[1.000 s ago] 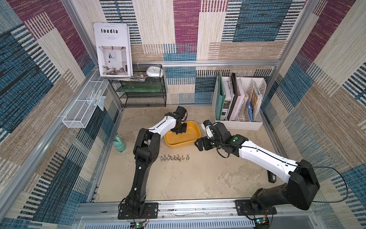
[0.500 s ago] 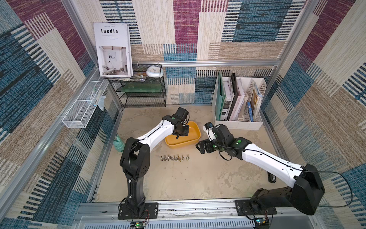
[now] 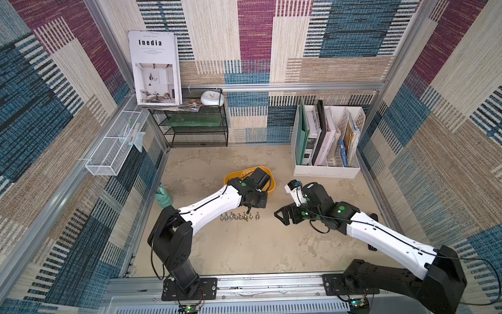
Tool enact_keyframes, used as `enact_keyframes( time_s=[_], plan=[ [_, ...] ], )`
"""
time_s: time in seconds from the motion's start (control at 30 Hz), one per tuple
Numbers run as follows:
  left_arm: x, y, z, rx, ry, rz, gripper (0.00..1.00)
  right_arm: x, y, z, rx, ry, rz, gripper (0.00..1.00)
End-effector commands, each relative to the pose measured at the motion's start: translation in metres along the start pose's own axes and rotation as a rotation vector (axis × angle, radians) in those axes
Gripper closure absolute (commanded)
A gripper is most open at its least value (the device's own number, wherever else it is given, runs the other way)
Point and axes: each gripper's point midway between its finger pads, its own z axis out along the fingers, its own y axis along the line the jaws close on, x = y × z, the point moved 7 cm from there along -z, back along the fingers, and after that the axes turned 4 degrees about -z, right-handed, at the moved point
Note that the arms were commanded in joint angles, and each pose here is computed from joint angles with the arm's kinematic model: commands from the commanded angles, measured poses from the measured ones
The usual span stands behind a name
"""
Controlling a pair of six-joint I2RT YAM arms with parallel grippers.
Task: Take out the wing nut from the storage box
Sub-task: Place the wing nut at the center of the board.
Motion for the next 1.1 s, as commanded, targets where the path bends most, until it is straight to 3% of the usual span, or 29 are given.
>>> enact_keyframes(
  time_s=[0.0, 0.27, 0.73, 1.07],
  plan=[
    [0.008, -0.011, 0.003, 0.002, -0.032, -0.026, 1.00, 0.011, 0.000, -0.007, -0.003, 0.006, 0.043, 0.01],
    [0.029, -0.027, 0.029, -0.010, 0.014, 0.001, 1.00, 0.029, 0.001, -0.022, 0.004, -0.007, 0.077, 0.01],
    [0.044, -0.021, 0.069, -0.076, 0.089, 0.031, 1.00, 0.035, 0.001, -0.022, 0.011, -0.001, 0.068, 0.01],
    [0.047, -0.012, 0.081, -0.144, 0.119, 0.021, 0.99, 0.033, 0.001, -0.021, 0.020, 0.004, 0.065, 0.01]
  ],
)
